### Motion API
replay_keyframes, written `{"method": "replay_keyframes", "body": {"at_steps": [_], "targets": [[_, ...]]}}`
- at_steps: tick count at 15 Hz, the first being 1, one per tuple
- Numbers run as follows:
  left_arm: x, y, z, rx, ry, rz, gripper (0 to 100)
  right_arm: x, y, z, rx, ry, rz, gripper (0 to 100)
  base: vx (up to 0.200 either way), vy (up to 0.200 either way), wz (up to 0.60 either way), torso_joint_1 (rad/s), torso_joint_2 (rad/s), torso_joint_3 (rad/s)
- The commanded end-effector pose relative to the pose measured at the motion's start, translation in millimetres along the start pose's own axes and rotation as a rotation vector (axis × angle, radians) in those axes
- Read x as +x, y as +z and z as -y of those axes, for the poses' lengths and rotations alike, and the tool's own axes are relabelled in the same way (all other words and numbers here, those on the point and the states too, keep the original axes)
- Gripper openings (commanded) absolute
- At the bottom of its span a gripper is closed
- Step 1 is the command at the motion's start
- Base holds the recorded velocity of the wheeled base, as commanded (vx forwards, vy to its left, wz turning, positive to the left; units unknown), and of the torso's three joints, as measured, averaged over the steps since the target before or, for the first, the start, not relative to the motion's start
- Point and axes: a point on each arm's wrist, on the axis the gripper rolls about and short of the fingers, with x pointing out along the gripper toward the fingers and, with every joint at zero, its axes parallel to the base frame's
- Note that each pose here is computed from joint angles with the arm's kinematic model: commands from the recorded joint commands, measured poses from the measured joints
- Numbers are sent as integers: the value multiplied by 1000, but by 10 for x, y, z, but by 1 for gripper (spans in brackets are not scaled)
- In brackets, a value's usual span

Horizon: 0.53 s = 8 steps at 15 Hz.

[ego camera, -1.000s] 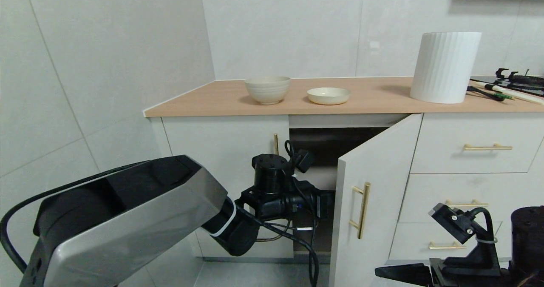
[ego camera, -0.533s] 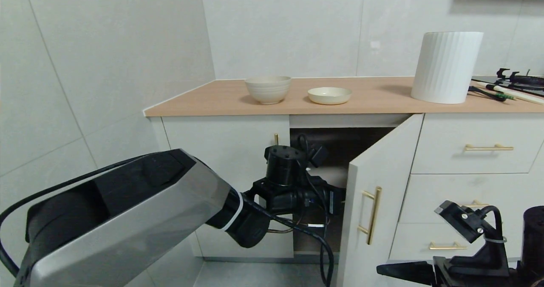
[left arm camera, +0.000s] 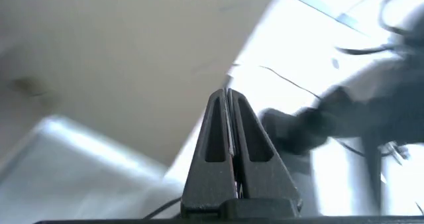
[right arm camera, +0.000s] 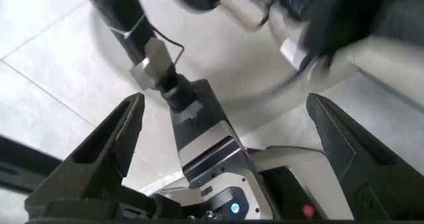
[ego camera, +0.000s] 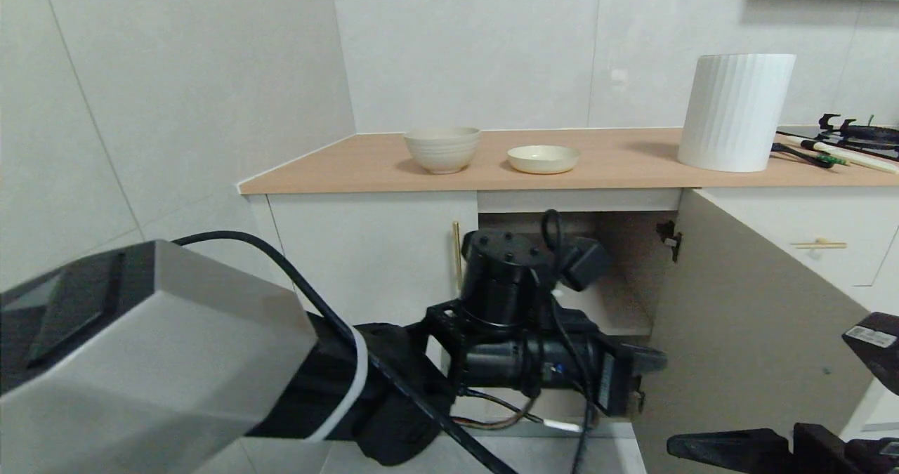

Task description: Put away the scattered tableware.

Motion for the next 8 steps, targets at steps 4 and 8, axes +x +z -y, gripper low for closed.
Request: {"method": "replay_keyframes", "body": {"at_steps": [4,8], "targets": [[-1275,211,-412,-12,343,202,0,245,137,270,29,-106,-14,100,0,0,0,0,0,0],[-1943,251,-207,20,707,325,0,711,476,912,-113,-468,53,100,0,0,0,0,0,0]]}}
